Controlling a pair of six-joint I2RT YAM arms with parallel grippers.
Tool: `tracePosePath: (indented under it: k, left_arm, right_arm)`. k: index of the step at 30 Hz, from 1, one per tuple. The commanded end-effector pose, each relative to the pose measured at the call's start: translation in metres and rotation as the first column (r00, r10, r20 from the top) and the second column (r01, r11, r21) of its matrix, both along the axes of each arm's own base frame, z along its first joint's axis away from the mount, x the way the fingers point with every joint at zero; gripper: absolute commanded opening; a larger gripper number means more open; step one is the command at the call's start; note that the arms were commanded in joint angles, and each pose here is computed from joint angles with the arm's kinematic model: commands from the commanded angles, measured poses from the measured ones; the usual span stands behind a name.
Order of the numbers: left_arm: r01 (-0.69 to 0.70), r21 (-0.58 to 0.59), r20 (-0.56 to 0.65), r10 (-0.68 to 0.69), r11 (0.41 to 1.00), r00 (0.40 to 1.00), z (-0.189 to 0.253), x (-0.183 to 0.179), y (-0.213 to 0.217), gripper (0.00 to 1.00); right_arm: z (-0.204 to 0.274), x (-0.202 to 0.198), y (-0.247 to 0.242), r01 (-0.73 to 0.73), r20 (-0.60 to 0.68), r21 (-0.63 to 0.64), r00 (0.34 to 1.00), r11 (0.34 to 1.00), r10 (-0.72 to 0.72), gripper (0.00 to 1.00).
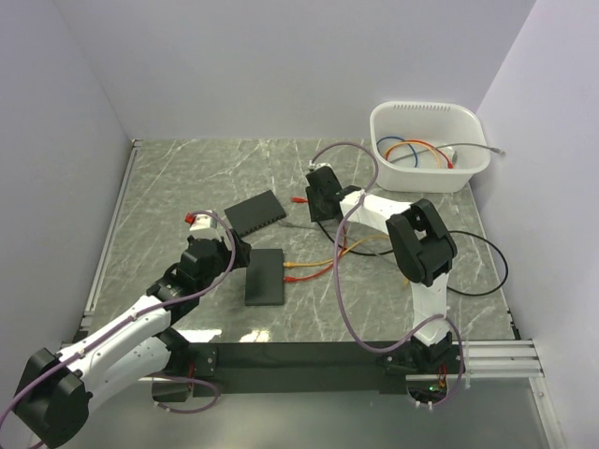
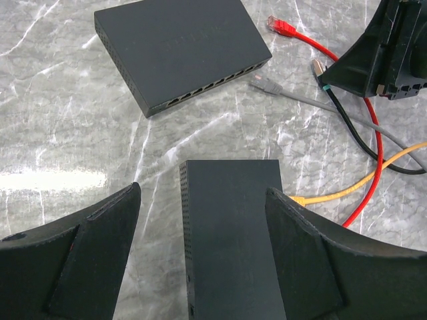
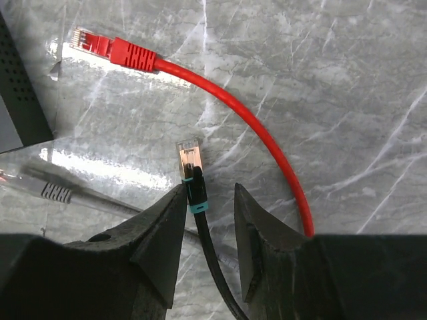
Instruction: Insert the plug into the switch port
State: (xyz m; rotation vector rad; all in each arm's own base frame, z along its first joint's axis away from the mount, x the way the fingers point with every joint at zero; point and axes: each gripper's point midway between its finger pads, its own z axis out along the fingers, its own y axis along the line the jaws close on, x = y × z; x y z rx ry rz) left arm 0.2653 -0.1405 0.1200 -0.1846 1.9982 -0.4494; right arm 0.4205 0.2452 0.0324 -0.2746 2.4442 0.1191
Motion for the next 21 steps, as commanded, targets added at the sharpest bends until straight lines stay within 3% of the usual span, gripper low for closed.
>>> tracePosePath:
  k: [1,13,21]
  left_arm:
    - [0.022,-0.008,0.033,-0.022,1.0,0.999,0.008,0.004,-0.004,0.81]
    - [0.022,-0.005,0.028,-0.022,1.0,0.999,0.007,0.005,-0.005,0.8]
    - [0.024,-0.003,0.026,-0.024,1.0,0.999,0.007,0.005,-0.005,0.8]
  right_arm:
    - [0.008,0.012,0.008,-0.011,0.024,0.027,1.0,1.0,0.01,0.42]
    - [-0.009,0.01,0.013,-0.017,-0.01,0.045,1.0,0.999,0.018,0.36]
    - [-0.014,0.008,0.016,-0.015,-0.023,0.071,1.0,0.997,0.016,0.18]
